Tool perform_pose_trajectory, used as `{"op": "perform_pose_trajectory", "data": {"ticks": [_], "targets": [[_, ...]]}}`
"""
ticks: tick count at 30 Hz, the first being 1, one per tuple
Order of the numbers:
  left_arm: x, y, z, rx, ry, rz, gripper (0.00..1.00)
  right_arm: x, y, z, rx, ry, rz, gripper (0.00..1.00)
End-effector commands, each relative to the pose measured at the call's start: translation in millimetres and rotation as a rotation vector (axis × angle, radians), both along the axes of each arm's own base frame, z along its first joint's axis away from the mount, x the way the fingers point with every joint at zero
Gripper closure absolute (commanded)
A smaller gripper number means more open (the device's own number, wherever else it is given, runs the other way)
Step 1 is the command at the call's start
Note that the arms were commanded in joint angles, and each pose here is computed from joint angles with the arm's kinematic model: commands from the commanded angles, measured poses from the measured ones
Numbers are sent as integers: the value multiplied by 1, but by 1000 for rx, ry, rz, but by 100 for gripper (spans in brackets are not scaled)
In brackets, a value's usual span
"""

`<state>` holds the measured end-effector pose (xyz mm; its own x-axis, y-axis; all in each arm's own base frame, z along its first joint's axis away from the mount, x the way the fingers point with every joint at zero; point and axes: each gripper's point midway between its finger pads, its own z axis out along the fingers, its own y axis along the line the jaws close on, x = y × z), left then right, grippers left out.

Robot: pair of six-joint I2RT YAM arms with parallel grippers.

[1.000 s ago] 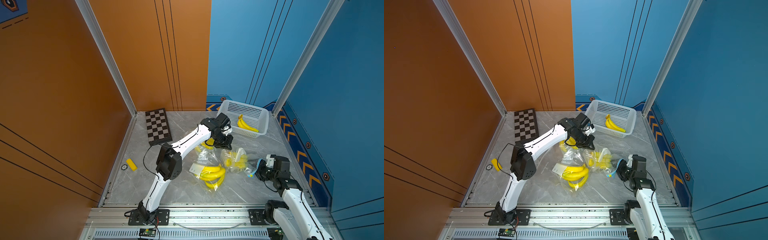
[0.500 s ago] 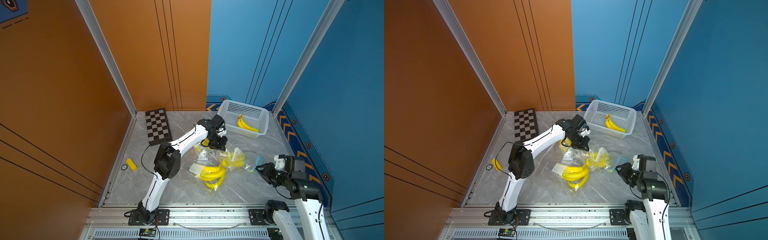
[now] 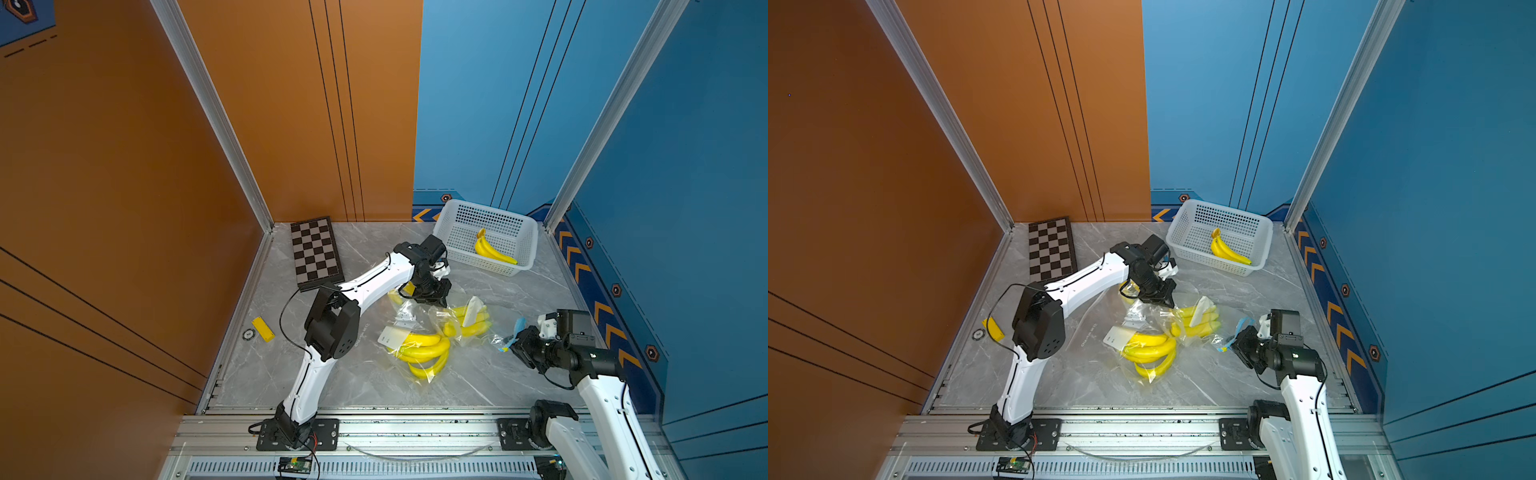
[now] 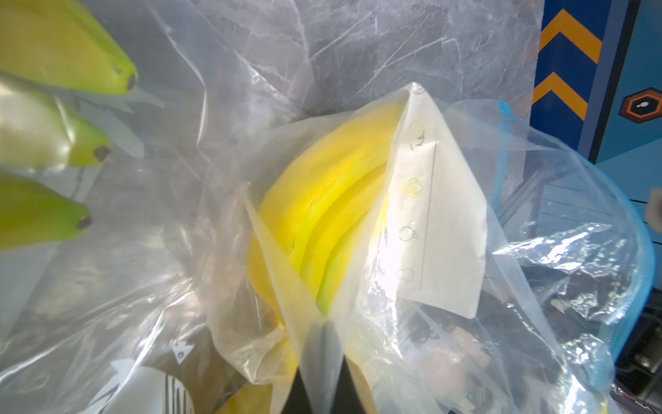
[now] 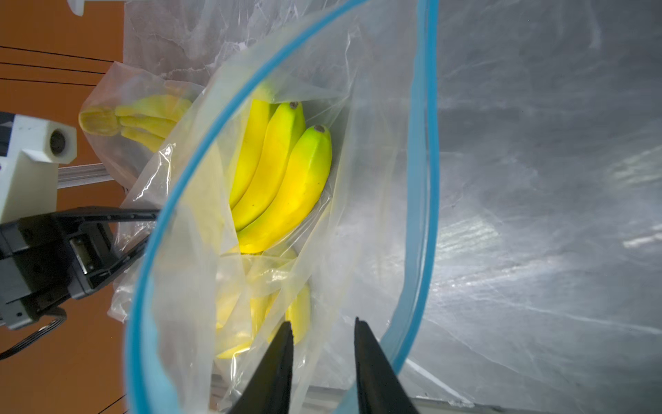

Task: Open the zip-top bag and take out the banana
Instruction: Adjust the zipper food storage bag at the center of the board, then pick up the banana from the zipper food storage bag.

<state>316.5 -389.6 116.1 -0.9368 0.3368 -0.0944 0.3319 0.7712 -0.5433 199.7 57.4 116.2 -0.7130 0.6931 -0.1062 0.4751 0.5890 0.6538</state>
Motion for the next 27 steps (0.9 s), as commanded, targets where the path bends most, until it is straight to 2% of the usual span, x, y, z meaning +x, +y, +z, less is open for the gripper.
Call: {"op": "perform_pose_trajectory", "data": {"ticks": [1,4,7,17,23,27], "targets": [[0,8,0,-6,-11,-7,100,36,-7,4,21,-154,-68,69],[1,11,-9,-2,8,-2,100,54,-6,2,96,-207,-117,69],[1,14,-14,3,13,-6,100,58,-10,-5,80,-192,-129,69],[8,10,-20,-14,25,-15,100,90,17,-24,67,-113,34,64],[11,10,-23,-22,34,-15,100,102,30,-39,25,-80,81,63],[14,11,-26,-25,39,-8,100,106,33,-46,6,-57,95,55]]}}
